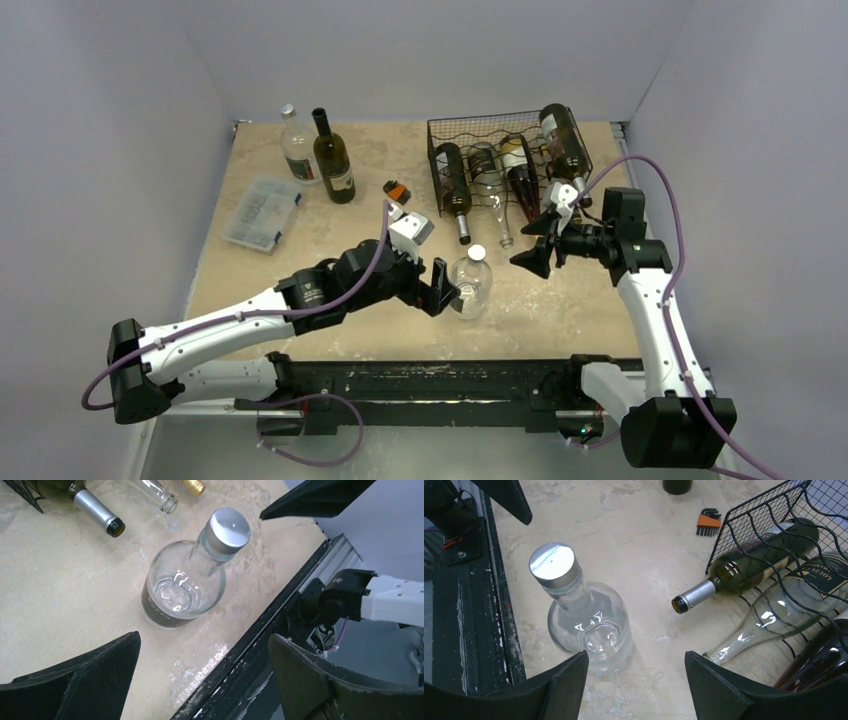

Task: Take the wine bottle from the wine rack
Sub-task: Place the wine bottle at the center of the board.

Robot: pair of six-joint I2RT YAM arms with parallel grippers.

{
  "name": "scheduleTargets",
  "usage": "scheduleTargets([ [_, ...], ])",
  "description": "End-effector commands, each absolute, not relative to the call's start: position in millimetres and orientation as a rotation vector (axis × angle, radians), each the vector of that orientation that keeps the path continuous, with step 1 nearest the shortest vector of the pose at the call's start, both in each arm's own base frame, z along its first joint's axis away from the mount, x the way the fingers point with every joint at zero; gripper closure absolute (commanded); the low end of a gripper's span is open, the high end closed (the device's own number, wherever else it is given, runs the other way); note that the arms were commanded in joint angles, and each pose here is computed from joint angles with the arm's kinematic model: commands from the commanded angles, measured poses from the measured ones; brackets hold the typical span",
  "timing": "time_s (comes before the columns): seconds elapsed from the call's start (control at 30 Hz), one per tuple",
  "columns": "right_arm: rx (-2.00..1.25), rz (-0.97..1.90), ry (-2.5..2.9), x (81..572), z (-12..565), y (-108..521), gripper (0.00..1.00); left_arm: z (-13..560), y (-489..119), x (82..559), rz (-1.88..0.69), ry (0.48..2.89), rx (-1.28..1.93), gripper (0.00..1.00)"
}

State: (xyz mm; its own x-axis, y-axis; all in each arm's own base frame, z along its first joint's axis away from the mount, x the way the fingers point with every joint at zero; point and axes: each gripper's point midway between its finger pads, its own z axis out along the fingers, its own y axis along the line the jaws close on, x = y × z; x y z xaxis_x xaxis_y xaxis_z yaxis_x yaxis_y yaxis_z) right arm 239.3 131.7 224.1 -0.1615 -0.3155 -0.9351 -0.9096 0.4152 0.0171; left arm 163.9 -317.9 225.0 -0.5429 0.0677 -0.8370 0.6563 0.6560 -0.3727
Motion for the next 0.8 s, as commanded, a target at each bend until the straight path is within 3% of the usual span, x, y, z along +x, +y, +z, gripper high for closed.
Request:
scheduleTargets([
  [0.0,-1.07,0.762,1.666,239,231,133,0.25,256,-317,169,-0.896,2.054,0.429,0.0],
  [0.43,-1.062,0.747,1.69,242,224,130,0.25,283,-333,188,-0.582,2.13,0.301,0.02],
  [0.77,-1.057,0.738,1.705,245,221,129,0.23,276,-353,207,-0.366,2.178,0.271,0.13],
])
